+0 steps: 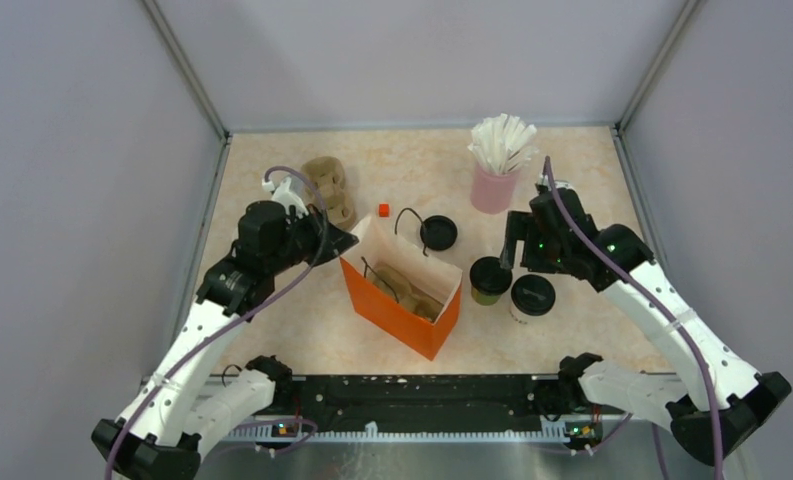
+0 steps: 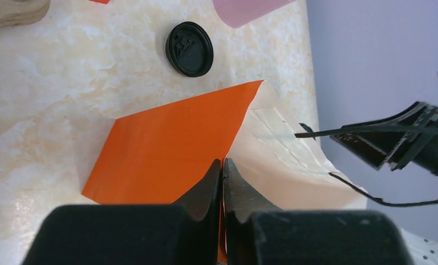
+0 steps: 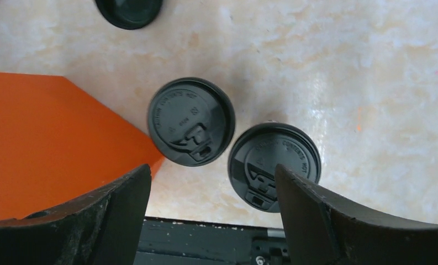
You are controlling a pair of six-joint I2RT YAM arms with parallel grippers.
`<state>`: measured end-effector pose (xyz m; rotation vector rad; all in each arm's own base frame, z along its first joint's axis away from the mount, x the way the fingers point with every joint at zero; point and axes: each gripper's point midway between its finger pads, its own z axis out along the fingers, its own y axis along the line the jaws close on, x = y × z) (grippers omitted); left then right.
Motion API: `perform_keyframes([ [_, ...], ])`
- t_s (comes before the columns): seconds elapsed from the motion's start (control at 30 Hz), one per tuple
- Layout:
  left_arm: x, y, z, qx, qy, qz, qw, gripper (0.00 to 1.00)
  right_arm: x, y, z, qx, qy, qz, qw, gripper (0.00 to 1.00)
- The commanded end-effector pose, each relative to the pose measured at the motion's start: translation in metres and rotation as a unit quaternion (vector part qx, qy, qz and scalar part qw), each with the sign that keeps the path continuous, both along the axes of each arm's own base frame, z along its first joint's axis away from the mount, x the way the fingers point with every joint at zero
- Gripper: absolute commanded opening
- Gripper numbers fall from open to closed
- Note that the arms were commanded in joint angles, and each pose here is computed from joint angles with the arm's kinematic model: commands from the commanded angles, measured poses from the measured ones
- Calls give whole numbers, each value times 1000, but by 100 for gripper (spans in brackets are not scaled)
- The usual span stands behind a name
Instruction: Pack the takeout coffee
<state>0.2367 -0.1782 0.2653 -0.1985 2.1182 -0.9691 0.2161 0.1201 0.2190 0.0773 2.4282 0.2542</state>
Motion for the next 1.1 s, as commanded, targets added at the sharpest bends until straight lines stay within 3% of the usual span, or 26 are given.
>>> perform_keyframes([
  [0.0, 13, -6, 25, -45, -12, 23, 999, 9, -14, -29, -14, -47, 49, -57, 996, 83],
  [0.07, 16, -4, 28, -36, -11, 30, 999, 18, -20, -33, -17, -41, 63, -69, 995, 88],
  [0.13, 18, -1, 35, -23, -19, 33, 999, 41, -27, -34, -24, -31, 77, -77, 994, 91],
  [0.23, 18, 0, 35, 0, -26, 21, 999, 63, -35, -34, -37, -18, 98, -94, 991, 93],
  [0.3, 17, 1, 31, 19, -19, 12, 1000, 96, -40, -34, -45, -13, 109, -103, 989, 93],
  [0.47, 13, 16, 13, 100, 14, 3, 995, 99, -40, -38, -57, -1, 105, -136, 985, 96],
  [0.63, 15, 39, 15, 174, -3, 21, 984, 99, -43, -43, -66, -3, 106, -150, 983, 97],
  [0.87, 10, 30, 1, 178, 15, -20, 984, 99, -37, -45, -72, -11, 91, -144, 985, 94],
  [1.07, 12, 24, 4, 199, -16, -68, 978, 95, -34, -51, -75, -39, 91, -141, 985, 94],
])
